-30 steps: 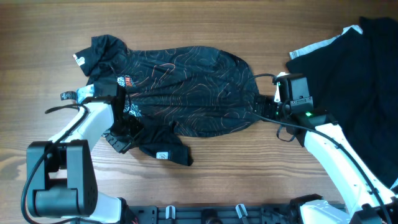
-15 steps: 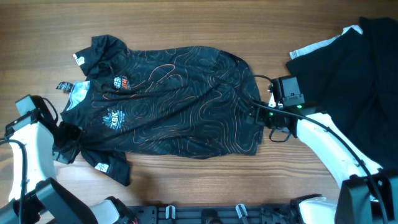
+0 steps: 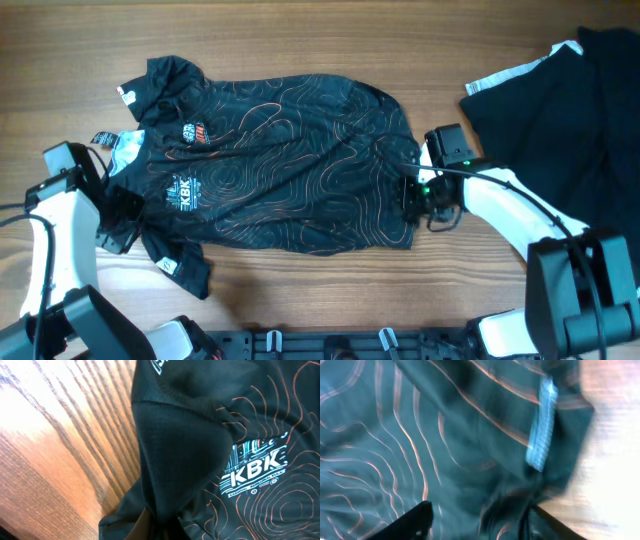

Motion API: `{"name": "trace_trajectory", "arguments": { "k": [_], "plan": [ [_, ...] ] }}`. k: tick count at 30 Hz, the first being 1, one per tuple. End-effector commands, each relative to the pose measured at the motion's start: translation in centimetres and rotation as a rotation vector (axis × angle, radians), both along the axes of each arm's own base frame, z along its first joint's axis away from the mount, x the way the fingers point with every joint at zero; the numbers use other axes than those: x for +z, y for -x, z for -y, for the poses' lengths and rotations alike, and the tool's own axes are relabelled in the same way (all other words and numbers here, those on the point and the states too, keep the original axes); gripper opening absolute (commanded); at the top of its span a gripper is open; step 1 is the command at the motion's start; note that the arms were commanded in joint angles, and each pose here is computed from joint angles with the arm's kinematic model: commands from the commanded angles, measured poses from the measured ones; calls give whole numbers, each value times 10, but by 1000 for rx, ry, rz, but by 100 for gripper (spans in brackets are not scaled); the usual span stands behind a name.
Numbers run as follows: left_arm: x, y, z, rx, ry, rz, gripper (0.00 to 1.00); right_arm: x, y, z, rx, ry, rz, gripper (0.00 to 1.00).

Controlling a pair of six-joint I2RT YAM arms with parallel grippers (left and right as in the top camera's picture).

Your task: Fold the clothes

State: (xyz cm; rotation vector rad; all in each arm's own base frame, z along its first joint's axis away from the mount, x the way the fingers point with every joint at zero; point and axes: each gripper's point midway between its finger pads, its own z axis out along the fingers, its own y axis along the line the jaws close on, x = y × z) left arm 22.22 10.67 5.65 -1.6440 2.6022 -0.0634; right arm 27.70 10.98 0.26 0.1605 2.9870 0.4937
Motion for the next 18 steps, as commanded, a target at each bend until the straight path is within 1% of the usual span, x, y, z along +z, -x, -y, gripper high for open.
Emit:
{"name": "trace_trajectory", "arguments": {
  "k": [1, 2, 3, 4, 5, 6, 7, 8, 9, 10, 13, 14, 17, 18],
  "plan": [
    [4, -4, 1, -19, -3, 23, 4, -8, -34, 5, -13, 44, 129, 10],
    [4, -5, 1, -19, -4, 25, 4, -2, -55, 9, -49, 71, 214, 6],
    [4, -5, 1, -19, -5, 26, 4, 5, -75, 16, -96, 104, 293, 10],
    [4, -5, 1, -19, -5, 26, 4, 14, -91, 20, -124, 126, 360, 19],
    [4, -5, 1, -19, -5, 26, 4, 21, -102, 23, -141, 143, 407, 31],
    [4, -5, 1, -19, -5, 26, 4, 25, -108, 25, -147, 154, 432, 52],
    [4, -5, 1, -19, -5, 26, 4, 27, -111, 27, -155, 165, 446, 61],
    [4, -5, 1, -19, -5, 26, 4, 27, -111, 27, -155, 167, 448, 66],
    [4, -5, 1, -19, -5, 26, 4, 26, -110, 28, -154, 169, 439, 73],
    [4, -5, 1, -19, -5, 26, 4, 23, -105, 29, -151, 174, 417, 78],
    [4, -6, 1, -19, -5, 27, 4, 13, -70, 36, -136, 214, 273, 81],
    [4, -6, 0, -19, -6, 29, 4, 14, -61, 38, -144, 218, 244, 81],
    [4, -6, 0, -19, -7, 30, 4, 26, -24, 46, -224, 226, 119, 82],
    [4, -6, 0, -19, -7, 30, 4, 29, -14, 44, -220, 212, 88, 82]
  ]
}}
